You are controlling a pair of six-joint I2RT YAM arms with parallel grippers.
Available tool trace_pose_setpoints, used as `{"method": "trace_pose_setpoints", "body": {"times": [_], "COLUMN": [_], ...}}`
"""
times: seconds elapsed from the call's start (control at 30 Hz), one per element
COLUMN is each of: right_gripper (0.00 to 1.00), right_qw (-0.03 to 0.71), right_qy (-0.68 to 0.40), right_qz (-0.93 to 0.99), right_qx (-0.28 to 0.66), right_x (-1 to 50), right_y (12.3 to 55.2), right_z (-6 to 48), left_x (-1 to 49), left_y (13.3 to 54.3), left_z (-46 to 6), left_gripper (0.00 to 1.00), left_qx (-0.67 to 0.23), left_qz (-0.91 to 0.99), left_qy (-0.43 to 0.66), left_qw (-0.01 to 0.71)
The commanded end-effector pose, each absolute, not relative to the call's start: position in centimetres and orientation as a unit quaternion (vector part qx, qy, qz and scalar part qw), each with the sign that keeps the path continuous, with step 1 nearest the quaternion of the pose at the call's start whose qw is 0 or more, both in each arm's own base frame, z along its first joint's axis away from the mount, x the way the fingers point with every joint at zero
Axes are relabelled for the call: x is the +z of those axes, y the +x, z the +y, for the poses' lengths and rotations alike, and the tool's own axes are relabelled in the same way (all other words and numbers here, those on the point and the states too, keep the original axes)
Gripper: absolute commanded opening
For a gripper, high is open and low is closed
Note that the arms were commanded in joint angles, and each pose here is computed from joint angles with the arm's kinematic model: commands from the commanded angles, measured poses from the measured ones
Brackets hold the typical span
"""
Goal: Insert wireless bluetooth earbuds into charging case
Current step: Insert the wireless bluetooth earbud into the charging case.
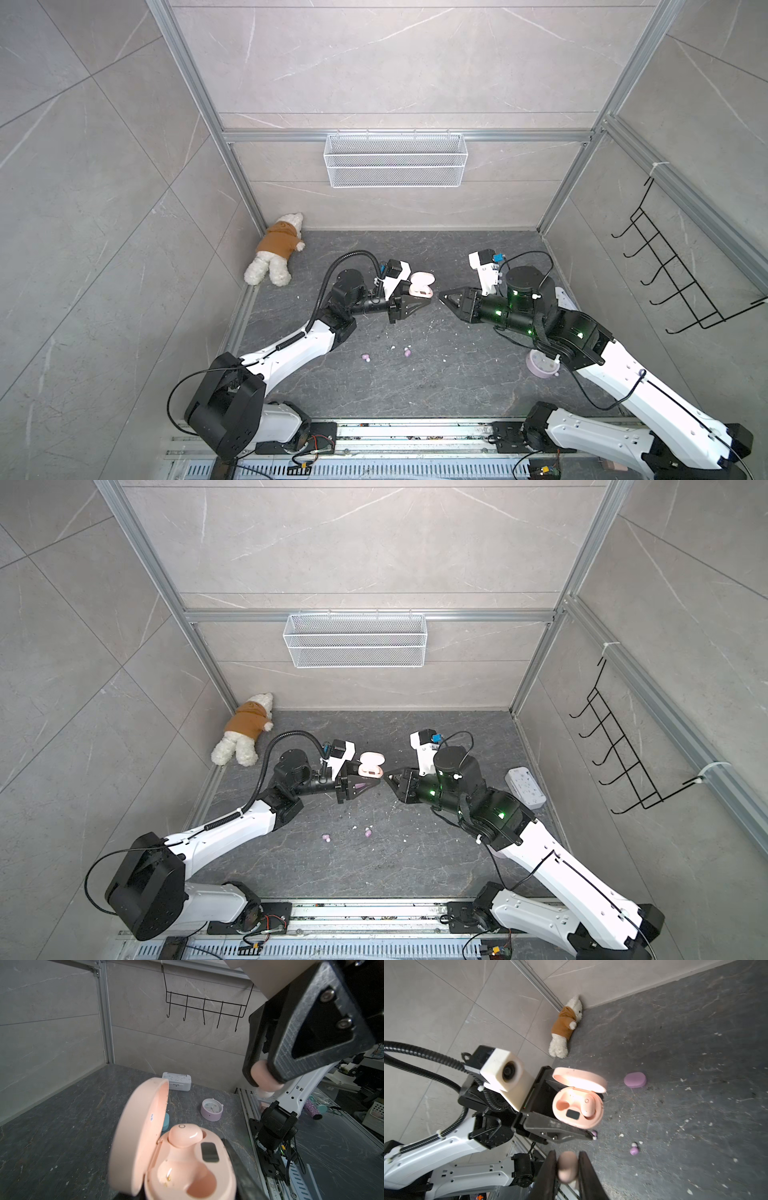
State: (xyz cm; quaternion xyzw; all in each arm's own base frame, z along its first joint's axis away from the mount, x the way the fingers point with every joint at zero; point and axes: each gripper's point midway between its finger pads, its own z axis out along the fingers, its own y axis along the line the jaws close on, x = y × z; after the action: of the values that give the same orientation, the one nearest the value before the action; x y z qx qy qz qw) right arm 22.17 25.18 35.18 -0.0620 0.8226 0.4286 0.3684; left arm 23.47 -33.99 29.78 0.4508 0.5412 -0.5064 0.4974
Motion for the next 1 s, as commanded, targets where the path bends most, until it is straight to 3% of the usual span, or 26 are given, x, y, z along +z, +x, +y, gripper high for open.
{"method": "trace_pose_setpoints", "body": {"times": [0.0, 0.97], "right_gripper": [0.21, 0.21], "right_qw": [0.396, 0.370], "right_qy": [-0.080, -0.081], "right_qz": [0.779, 0.783], "right_qx": [0.480, 0.494], "right_x": [38.7, 37.6], "right_y": [22.0, 23.2], "right_z": [26.1, 28.6], "left_x": [34.2, 35.9], "left_y": [23.1, 20.6], "left_z": [-34.7, -35.0], "left_gripper": [0.21, 0.20], "left_qx": [-0.500, -0.491], "left_qz": [0.475, 0.435], "left_qy": [0.461, 0.484], "left_qw": [0.559, 0.579]}}
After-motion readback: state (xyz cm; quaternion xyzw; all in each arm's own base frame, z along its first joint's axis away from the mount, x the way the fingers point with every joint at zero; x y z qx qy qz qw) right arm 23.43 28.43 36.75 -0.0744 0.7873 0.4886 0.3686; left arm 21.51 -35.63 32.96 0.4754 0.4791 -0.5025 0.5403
